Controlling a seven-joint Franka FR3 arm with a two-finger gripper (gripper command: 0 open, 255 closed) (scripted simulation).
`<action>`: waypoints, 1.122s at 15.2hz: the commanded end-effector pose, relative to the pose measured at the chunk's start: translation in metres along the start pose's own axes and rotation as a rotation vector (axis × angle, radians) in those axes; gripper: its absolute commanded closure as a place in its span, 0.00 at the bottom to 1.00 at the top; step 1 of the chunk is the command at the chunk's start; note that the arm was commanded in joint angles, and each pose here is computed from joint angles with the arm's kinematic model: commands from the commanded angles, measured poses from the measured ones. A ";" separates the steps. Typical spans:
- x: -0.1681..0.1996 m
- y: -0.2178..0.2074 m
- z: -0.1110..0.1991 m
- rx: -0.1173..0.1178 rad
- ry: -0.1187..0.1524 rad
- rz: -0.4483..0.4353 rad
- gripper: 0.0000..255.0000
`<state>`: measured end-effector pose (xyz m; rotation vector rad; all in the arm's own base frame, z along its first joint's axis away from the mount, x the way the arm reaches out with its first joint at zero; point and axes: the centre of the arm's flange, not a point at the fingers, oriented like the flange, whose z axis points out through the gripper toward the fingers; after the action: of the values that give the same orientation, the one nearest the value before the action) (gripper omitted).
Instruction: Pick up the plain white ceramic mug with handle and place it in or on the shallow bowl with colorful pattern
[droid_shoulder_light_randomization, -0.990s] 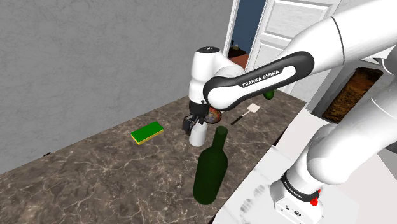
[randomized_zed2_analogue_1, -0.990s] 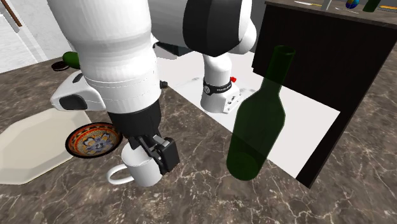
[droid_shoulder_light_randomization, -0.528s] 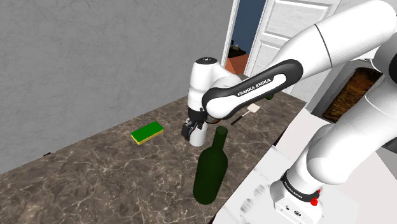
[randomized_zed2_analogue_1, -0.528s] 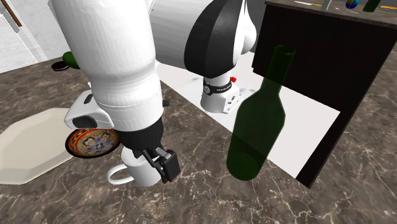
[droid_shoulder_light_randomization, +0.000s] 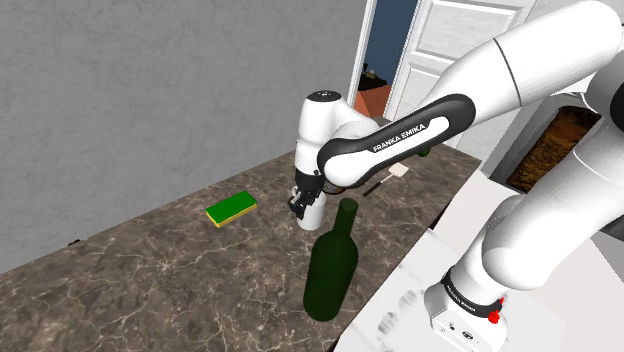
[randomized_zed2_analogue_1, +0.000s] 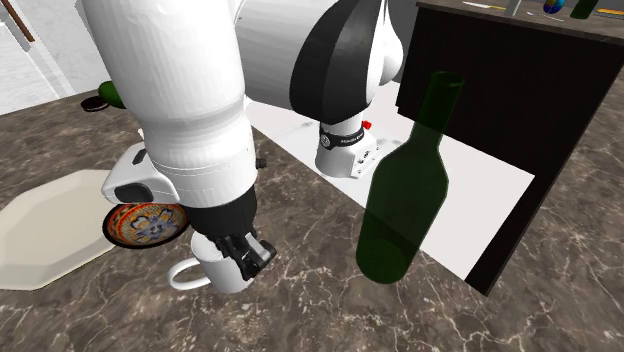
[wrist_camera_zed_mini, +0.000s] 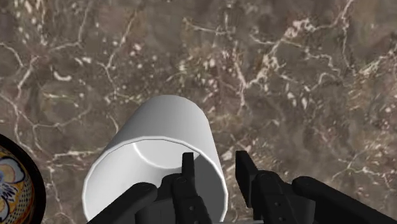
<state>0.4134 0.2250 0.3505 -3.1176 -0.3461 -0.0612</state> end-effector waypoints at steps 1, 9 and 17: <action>0.000 0.000 0.000 0.000 0.000 0.000 1.00; 0.000 0.000 -0.005 0.000 0.000 0.000 1.00; 0.002 0.000 -0.047 0.000 0.000 0.000 1.00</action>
<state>0.4145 0.2251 0.3917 -3.1176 -0.3462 -0.0618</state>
